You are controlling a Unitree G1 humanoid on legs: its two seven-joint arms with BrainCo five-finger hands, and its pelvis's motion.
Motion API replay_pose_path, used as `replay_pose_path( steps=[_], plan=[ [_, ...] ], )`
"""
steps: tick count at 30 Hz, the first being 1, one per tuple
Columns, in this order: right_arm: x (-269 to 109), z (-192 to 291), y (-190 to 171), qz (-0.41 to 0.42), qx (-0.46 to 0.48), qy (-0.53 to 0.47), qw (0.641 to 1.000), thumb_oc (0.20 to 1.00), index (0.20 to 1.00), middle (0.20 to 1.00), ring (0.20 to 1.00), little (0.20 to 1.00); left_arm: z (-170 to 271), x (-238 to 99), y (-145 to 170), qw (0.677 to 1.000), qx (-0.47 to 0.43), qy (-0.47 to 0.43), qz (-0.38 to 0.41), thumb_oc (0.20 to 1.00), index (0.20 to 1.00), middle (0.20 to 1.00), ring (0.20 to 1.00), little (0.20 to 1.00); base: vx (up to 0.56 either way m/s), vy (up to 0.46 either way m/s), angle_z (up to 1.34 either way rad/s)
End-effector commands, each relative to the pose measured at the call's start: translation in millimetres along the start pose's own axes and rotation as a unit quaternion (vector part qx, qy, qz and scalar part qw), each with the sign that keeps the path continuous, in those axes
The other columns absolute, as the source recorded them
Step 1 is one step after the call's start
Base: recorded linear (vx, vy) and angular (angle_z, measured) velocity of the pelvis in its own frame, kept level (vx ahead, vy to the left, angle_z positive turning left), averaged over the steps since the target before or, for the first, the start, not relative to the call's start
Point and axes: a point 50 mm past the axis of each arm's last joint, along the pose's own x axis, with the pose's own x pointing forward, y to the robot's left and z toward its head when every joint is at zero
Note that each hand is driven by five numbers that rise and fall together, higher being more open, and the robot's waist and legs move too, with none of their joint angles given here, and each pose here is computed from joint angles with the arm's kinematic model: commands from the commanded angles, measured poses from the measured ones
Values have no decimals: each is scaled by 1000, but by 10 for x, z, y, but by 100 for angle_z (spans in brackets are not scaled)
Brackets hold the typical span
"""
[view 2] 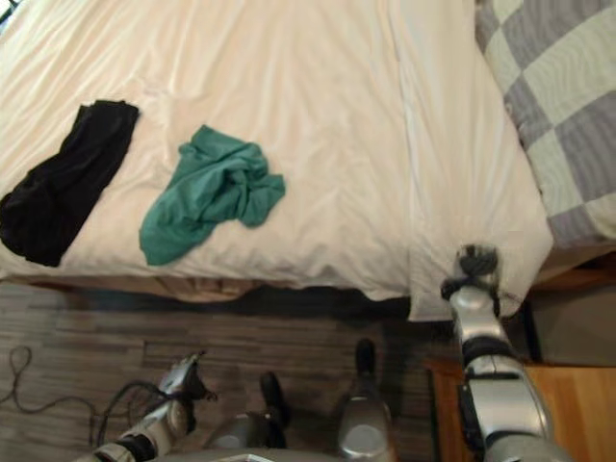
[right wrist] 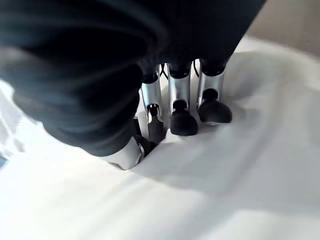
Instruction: Tidy up the quilt and then pick up the clothes from the bed and put them into the laundry hamper.
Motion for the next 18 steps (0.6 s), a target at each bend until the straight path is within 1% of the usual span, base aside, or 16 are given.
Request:
replay_pose_path(
  steps=[1,2,4,6,8,9,10,11,12,13,14,16,17,18],
  plan=[
    [-1367,-2086,-51,123,-205,370,898,200,200,200,200,200,-189,21,73,998,54,37,5,1000,1000,1000,1000,1000,15,82,-1],
    [-1477,-2171,-69,138,-223,382,886,200,200,200,200,200,-206,26,99,998,58,37,7,1000,1000,1000,1000,1000,-5,108,-3],
    [-1654,-2285,-64,155,-223,407,872,1000,1000,1000,1000,1000,-219,47,180,997,68,33,13,1000,1000,1000,1000,1000,-46,108,-6],
    [-1666,-2265,16,170,-219,404,872,1000,1000,1000,1000,1000,-180,82,280,997,78,21,19,1000,1000,1000,1000,1000,-99,116,-39],
    [-1479,-2039,254,200,-213,348,891,1000,1000,1000,1000,1000,-101,131,420,995,92,2,28,1000,1000,1000,1000,1000,-160,161,-33],
    [-1355,-1854,416,225,-205,298,905,1000,1000,1000,1000,1000,-59,148,459,994,107,-8,27,1000,1000,1000,1000,1000,-121,136,-38],
    [-1355,-1854,416,225,-205,298,905,1000,1000,1000,1000,1000,-59,148,460,994,107,-8,27,1000,1000,1000,1000,1000,-142,212,-50],
    [-1314,-1751,519,244,-206,267,909,1000,1000,1000,1000,1000,-107,140,428,995,99,4,11,1000,1000,1000,1000,1000,-81,124,-48],
    [-1323,-1751,530,248,-212,263,908,1000,1000,1000,1000,1000,-238,112,388,998,42,40,8,1000,1000,1000,1000,1000,-80,124,-51],
    [-1323,-1751,530,248,-212,263,908,1000,1000,1000,1000,1000,-239,111,387,998,42,40,8,1000,1000,1000,1000,1000,4,-16,-48],
    [-1346,-1746,571,260,-224,258,903,1000,1000,1000,1000,1000,-345,62,277,996,-40,75,5,1000,1000,1000,1000,1000,47,-60,-17],
    [-1282,-1672,610,270,-251,239,898,1000,1000,1000,1000,1000,-313,42,203,990,-110,83,14,1000,1000,1000,1000,1000,27,-38,7],
    [-1281,-1672,610,270,-251,239,898,1000,1000,1000,1000,1000,-313,42,203,990,-110,83,14,1000,1000,1000,1000,1000,-61,8,11],
    [-1253,-1650,611,275,-267,231,894,1000,1000,1000,1000,1000,-286,42,194,987,-137,82,18,1000,1000,1000,1000,1000,-138,1,9]
  ],
)
